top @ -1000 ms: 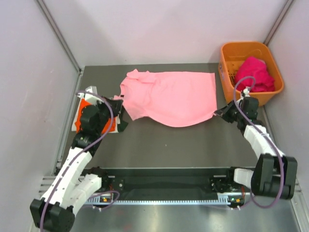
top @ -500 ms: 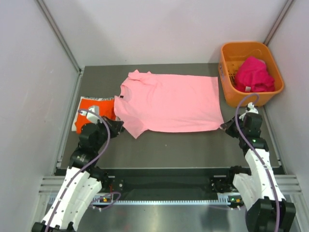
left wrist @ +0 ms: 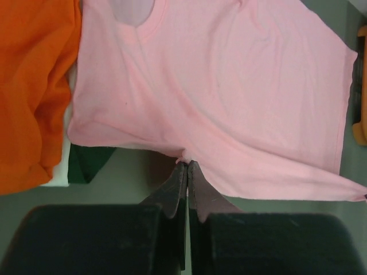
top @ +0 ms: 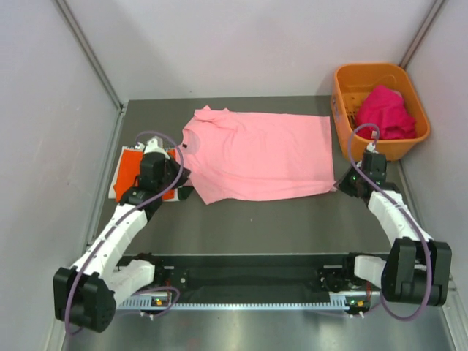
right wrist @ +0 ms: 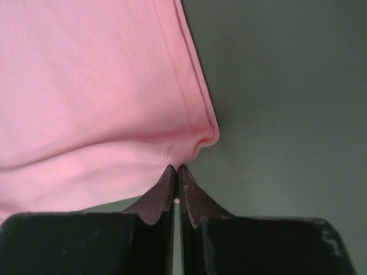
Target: Fold and stack the t-shirts
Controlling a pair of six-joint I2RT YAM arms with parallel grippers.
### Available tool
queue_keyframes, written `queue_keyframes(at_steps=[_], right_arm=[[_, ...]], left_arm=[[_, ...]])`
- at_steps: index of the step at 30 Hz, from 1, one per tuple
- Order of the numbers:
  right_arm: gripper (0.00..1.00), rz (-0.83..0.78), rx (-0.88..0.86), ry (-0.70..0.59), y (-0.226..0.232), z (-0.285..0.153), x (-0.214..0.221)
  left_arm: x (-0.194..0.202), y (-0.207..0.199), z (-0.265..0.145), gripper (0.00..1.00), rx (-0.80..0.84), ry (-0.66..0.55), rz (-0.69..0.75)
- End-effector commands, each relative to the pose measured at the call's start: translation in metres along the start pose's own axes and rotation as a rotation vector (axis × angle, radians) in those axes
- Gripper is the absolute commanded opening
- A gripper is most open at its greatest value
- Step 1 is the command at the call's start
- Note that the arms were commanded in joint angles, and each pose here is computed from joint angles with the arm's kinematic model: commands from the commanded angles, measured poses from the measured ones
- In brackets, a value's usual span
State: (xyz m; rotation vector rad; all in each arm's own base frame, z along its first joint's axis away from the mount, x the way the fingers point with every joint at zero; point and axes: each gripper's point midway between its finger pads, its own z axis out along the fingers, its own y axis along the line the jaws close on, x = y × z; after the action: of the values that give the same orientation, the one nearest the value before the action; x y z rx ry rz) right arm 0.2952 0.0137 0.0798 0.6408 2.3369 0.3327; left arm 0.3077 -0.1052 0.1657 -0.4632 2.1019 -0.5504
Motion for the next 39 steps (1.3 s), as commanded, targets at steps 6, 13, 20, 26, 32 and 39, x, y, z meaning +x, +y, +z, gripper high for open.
queue_keyframes(at_steps=[6, 13, 20, 26, 32, 39], right_arm=[[0.00, -0.044, -0.028, -0.147, 0.035, 0.008, -0.070], [0.00, -0.068, -0.001, -0.133, 0.045, 0.021, -0.078], [0.00, -0.080, 0.025, -0.137, 0.050, 0.027, -0.086], [0.01, -0.075, 0.045, -0.140, 0.049, 0.034, -0.090], [0.01, -0.062, 0.061, -0.143, 0.048, 0.039, -0.095], [0.01, -0.055, 0.078, -0.148, 0.044, 0.042, -0.095]], left_arm=[[-0.071, -0.033, 0.021, 0.00, 0.013, -0.177, 0.014], [-0.107, -0.055, 0.036, 0.00, 0.023, -0.233, 0.039], [-0.131, -0.069, 0.052, 0.00, 0.020, -0.266, 0.046], [-0.142, -0.073, 0.065, 0.00, 0.011, -0.273, 0.052], [-0.140, -0.074, 0.086, 0.00, 0.011, -0.236, 0.051], [-0.144, -0.072, 0.098, 0.00, 0.004, -0.239, 0.053]])
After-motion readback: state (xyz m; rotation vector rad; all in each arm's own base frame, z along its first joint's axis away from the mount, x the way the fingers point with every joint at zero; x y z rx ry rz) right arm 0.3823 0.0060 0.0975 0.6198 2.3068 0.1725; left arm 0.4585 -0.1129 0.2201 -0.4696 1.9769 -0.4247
